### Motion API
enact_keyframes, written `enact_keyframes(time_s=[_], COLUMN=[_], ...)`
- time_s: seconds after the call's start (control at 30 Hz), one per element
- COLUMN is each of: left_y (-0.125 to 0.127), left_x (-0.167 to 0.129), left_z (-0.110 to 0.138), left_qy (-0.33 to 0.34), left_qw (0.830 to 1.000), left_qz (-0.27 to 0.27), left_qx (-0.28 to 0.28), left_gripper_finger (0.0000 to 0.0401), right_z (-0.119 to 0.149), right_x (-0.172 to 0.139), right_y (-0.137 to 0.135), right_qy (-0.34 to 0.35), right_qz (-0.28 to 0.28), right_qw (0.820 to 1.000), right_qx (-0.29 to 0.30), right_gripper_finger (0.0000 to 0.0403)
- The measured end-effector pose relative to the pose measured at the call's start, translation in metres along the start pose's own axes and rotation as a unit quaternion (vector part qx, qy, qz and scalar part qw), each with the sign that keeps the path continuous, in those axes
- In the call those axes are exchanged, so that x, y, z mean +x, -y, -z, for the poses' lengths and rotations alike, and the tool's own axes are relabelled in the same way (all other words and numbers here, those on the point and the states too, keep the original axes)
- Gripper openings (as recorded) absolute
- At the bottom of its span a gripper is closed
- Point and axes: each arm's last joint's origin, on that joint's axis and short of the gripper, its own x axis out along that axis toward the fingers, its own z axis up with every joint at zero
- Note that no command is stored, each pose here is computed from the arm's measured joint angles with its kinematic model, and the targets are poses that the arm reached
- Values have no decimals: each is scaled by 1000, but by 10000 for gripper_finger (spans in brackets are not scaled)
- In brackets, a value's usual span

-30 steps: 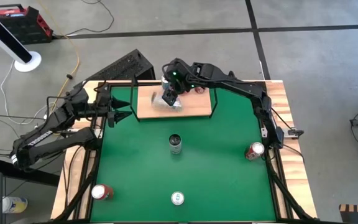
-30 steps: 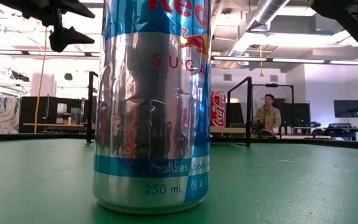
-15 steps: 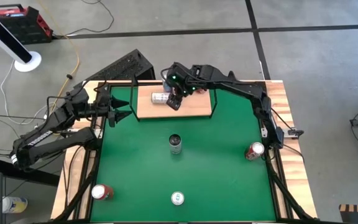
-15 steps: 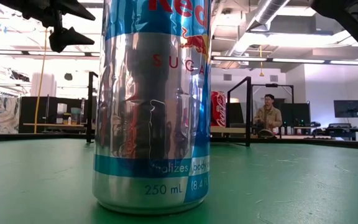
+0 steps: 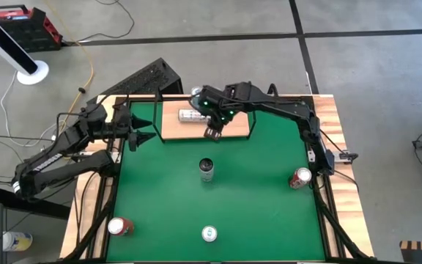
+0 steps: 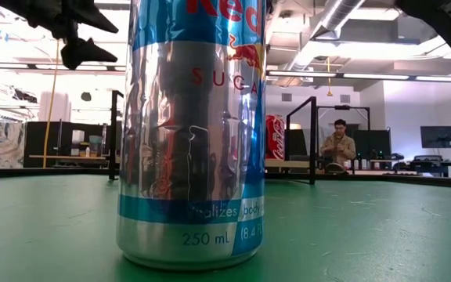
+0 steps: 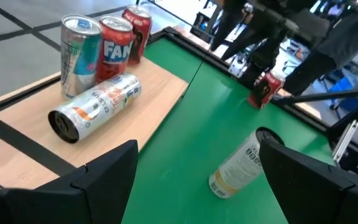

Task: Place canned beverage on shelf
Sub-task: Put the top white soda can on the shelf

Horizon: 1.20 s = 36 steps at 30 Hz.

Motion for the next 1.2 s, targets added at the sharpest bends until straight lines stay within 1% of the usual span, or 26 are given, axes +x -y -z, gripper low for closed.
enact_keyframes(time_s=[0.13,0.2,0.3,0.37,0.47,0.57,0.67,0.77,0.83,0.9,0.97,1.07,1.2], left_y=[-3,-2,-1,-2,-7,-18,-32,-46,-56,-65,-73,-84,-94], left_x=[15,26,45,59,83,108,129,148,160,172,181,194,206], left_z=[0,-3,-16,-26,-41,-50,-54,-57,-58,-58,-57,-53,-48], left_qy=[-24,-31,-43,-56,-78,-115,-161,-195,-216,-235,-253,-279,-314], left_qw=[1000,999,995,990,981,974,964,954,948,943,936,925,908], left_qz=[3,12,6,-2,-10,-11,-15,-28,-34,-39,-50,-71,-80], left_qx=[19,43,94,130,175,194,212,226,230,234,239,250,267], left_gripper_finger=[320,320,320,320,320,320,320,320,320,320,320,320,320], right_z=[10,18,27,33,41,51,68,90,104,116,127,142,158], right_x=[-13,-25,-45,-61,-87,-111,-126,-131,-131,-131,-130,-126,-124], right_y=[-3,-2,-4,-5,-7,-10,-13,-11,-6,-2,3,8,17], right_qy=[-27,-45,-42,-32,2,30,39,36,49,81,104,123,124], right_qz=[2,11,42,63,65,61,81,100,104,87,57,17,12], right_qw=[1000,999,998,997,998,997,996,994,993,992,992,991,989], right_qx=[8,11,16,19,24,21,13,24,32,41,50,58,80], right_gripper_finger=[59,36,14,14,32,47,48,37,27,18,14,23,43])
